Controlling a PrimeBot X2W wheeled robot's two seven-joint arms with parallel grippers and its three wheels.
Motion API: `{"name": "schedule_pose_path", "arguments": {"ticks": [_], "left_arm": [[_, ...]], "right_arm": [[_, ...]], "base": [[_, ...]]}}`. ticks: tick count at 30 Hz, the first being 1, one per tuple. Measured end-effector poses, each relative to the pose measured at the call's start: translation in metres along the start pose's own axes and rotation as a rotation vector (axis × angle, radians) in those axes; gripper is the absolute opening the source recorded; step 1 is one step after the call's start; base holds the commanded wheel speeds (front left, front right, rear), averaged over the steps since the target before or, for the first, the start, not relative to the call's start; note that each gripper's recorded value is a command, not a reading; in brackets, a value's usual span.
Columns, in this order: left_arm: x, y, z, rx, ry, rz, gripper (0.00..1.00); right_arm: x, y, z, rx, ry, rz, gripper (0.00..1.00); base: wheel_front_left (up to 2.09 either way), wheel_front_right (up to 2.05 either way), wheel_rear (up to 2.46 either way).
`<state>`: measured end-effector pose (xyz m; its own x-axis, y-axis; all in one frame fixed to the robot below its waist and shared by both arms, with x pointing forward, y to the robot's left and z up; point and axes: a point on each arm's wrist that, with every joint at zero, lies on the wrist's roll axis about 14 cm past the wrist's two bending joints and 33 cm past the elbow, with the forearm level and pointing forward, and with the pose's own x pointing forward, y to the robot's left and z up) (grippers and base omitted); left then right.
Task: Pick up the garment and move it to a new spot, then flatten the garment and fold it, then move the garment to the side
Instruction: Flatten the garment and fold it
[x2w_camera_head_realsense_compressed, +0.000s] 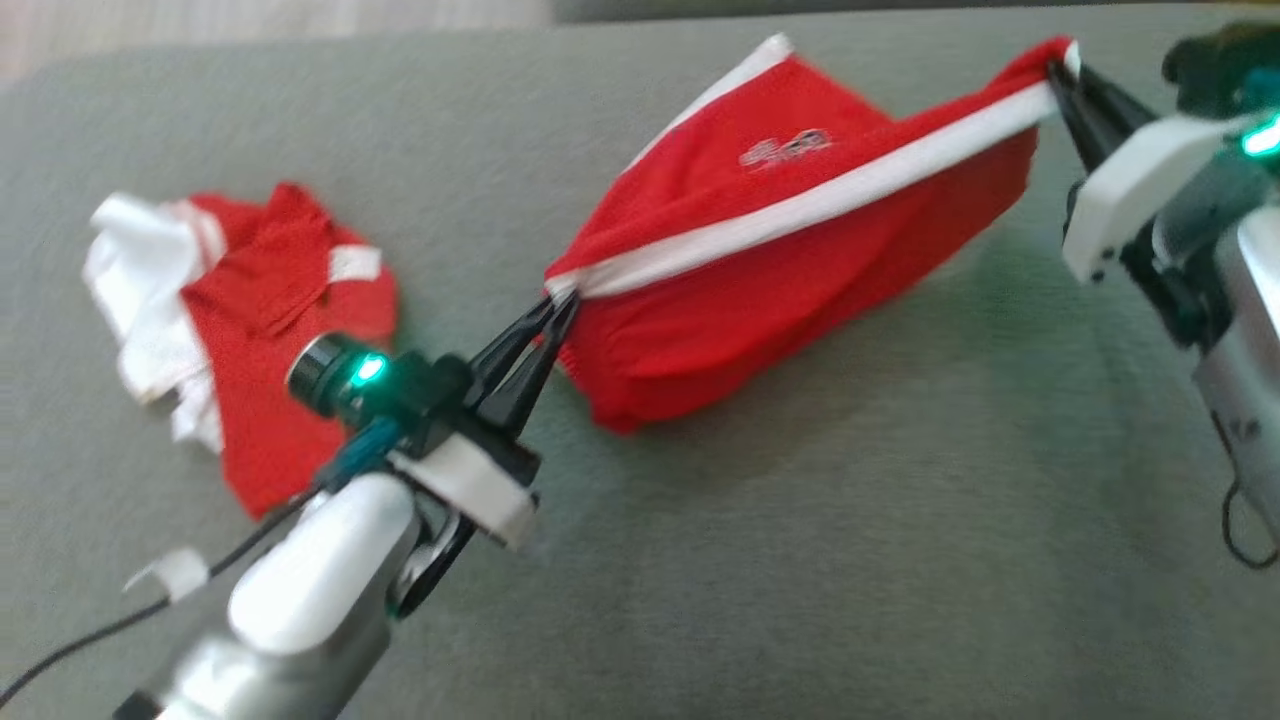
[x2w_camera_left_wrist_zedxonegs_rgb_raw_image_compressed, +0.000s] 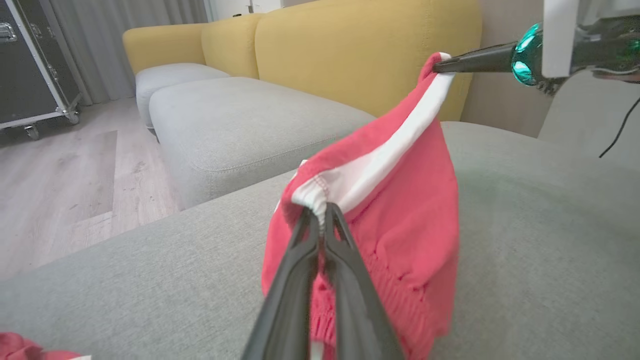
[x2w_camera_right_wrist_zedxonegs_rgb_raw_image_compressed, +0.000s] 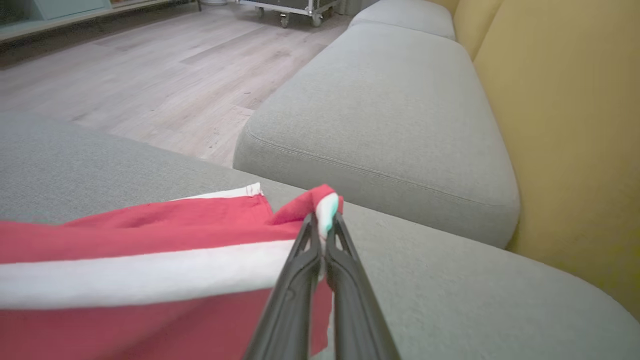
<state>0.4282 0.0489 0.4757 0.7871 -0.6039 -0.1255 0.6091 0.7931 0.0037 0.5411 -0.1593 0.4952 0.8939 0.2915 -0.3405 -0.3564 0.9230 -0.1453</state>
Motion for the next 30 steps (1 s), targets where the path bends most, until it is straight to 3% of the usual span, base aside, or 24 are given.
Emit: {"name": "schedule_pose_path", "arguments": {"ticks": [12, 22, 23, 24, 25, 26, 27, 28, 29, 30], "left_arm": [[0.005, 0.045, -0.026, -0.003, 0.076, 0.128, 0.00], [0.013, 0.054, -0.039, 0.000, 0.113, 0.147, 0.00], [0.014, 0.055, -0.040, 0.007, 0.118, 0.149, 0.00], [0.013, 0.057, -0.042, 0.007, 0.123, 0.155, 0.00], [0.013, 0.058, -0.044, 0.004, 0.130, 0.158, 0.00], [0.013, 0.057, -0.046, 0.001, 0.136, 0.160, 0.00], [0.012, 0.057, -0.049, -0.002, 0.146, 0.162, 0.27], [0.011, 0.057, -0.052, -0.003, 0.156, 0.165, 0.75], [0.010, 0.058, -0.057, -0.006, 0.173, 0.169, 1.00], [0.010, 0.058, -0.058, -0.005, 0.179, 0.169, 1.00]], "right_arm": [[0.094, 0.053, -0.006, -0.088, 0.073, 0.131, 0.00], [0.135, 0.063, -0.022, -0.084, 0.107, 0.144, 0.00], [0.138, 0.063, -0.024, -0.080, 0.109, 0.144, 0.08], [0.141, 0.064, -0.026, -0.078, 0.109, 0.143, 0.08], [0.143, 0.064, -0.027, -0.075, 0.107, 0.142, 0.79], [0.146, 0.064, -0.029, -0.062, 0.108, 0.136, 1.00], [0.147, 0.064, -0.031, -0.051, 0.114, 0.131, 1.00], [0.149, 0.063, -0.032, -0.044, 0.114, 0.127, 1.00], [0.151, 0.063, -0.034, -0.031, 0.104, 0.122, 1.00], [0.151, 0.063, -0.033, -0.024, 0.096, 0.119, 1.00]], "base": [[0.00, 0.00, 0.00], [0.00, 0.00, 0.00], [0.00, 0.00, 0.00], [0.00, 0.00, 0.00], [0.00, 0.00, 0.00], [0.00, 0.00, 0.00], [0.00, 0.00, 0.00], [0.00, 0.00, 0.00], [0.00, 0.00, 0.00], [0.00, 0.00, 0.00]]}}
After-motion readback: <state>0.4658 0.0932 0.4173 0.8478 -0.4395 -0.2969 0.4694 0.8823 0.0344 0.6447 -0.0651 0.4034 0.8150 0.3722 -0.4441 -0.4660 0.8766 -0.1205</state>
